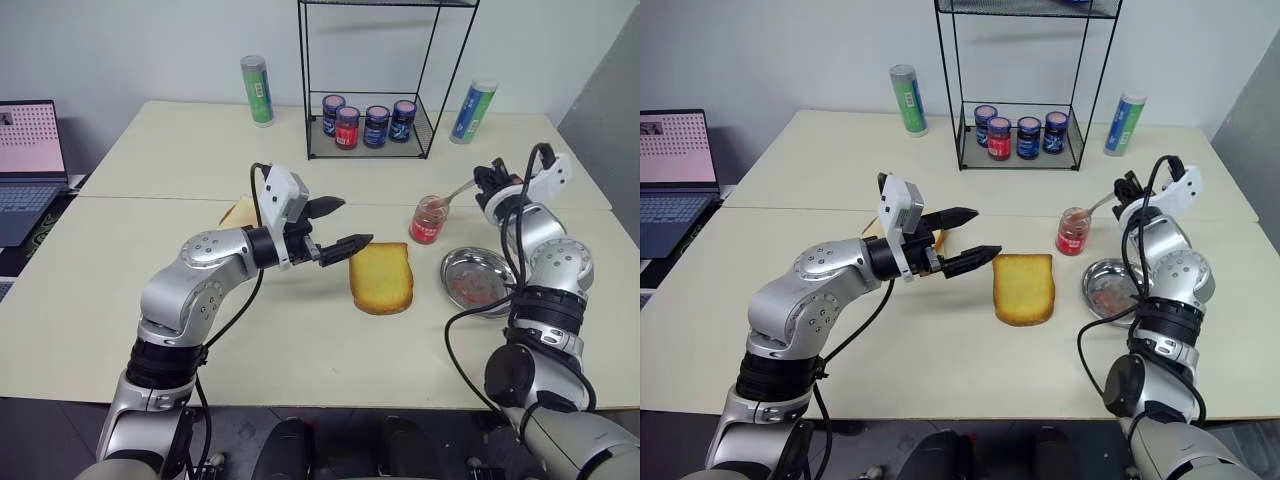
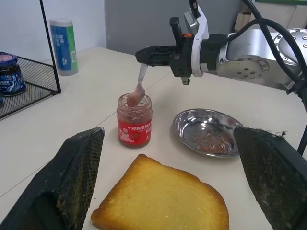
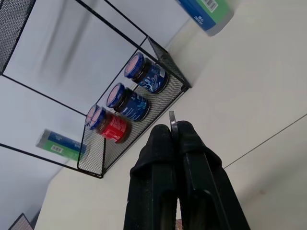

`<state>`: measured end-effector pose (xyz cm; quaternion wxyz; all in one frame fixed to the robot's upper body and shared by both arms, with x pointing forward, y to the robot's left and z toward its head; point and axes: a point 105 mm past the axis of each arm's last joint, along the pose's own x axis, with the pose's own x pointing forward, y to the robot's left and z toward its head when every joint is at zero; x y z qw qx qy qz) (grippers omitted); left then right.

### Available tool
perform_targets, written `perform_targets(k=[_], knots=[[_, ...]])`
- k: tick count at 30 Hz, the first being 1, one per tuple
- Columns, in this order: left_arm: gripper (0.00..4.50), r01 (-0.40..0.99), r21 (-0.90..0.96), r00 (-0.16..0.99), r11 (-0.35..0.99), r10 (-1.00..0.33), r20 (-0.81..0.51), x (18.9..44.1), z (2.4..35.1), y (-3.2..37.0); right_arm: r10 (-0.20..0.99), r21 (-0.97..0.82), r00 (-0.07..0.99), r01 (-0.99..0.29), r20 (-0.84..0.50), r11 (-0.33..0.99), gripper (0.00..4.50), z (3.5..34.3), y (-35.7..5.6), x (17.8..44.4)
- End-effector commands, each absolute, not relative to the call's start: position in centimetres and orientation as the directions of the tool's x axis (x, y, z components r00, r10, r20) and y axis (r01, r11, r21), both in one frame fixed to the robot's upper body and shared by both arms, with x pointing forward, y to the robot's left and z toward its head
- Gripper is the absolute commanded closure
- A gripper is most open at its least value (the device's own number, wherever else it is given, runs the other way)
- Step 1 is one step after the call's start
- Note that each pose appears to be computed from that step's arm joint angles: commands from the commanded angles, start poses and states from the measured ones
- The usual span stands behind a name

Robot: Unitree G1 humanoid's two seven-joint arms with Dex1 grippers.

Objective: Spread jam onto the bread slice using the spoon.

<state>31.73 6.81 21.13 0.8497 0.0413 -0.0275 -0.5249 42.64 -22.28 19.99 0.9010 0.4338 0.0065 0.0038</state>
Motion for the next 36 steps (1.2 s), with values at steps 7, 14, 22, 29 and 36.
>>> perform_targets(k=[7,14,22,29,36], knots=[[0.0,0.919,0.161,0.367,0.36,-0.93,-0.017,31.0,22.2,7.2,0.004,0.864,0.993,-0.104,0.117,0.494,4.47,23.4,-22.8,41.3],[0.0,0.956,0.146,0.275,0.254,-0.951,-0.144,28.7,20.5,9.6,0.34,0.647,0.914,-0.399,0.222,0.65,4.47,27.1,-16.0,37.5],[0.0,0.96,0.108,0.279,0.259,-0.925,-0.257,25.3,17.5,12.6,0.655,0.286,0.751,-0.647,0.082,0.707,4.47,23.0,-7.6,32.9],[0.0,0.924,0.134,0.381,0.359,-0.897,-0.226,25.7,16.6,12.6,0.684,0.006,0.729,-0.684,0.043,0.729,4.47,20.2,-6.4,32.4],[0.0,0.909,0.135,0.414,0.394,-0.889,-0.193,26.1,16.8,12.1,0.682,-0.105,0.729,-0.675,0.058,0.73,4.47,19.9,-6.6,32.5]])
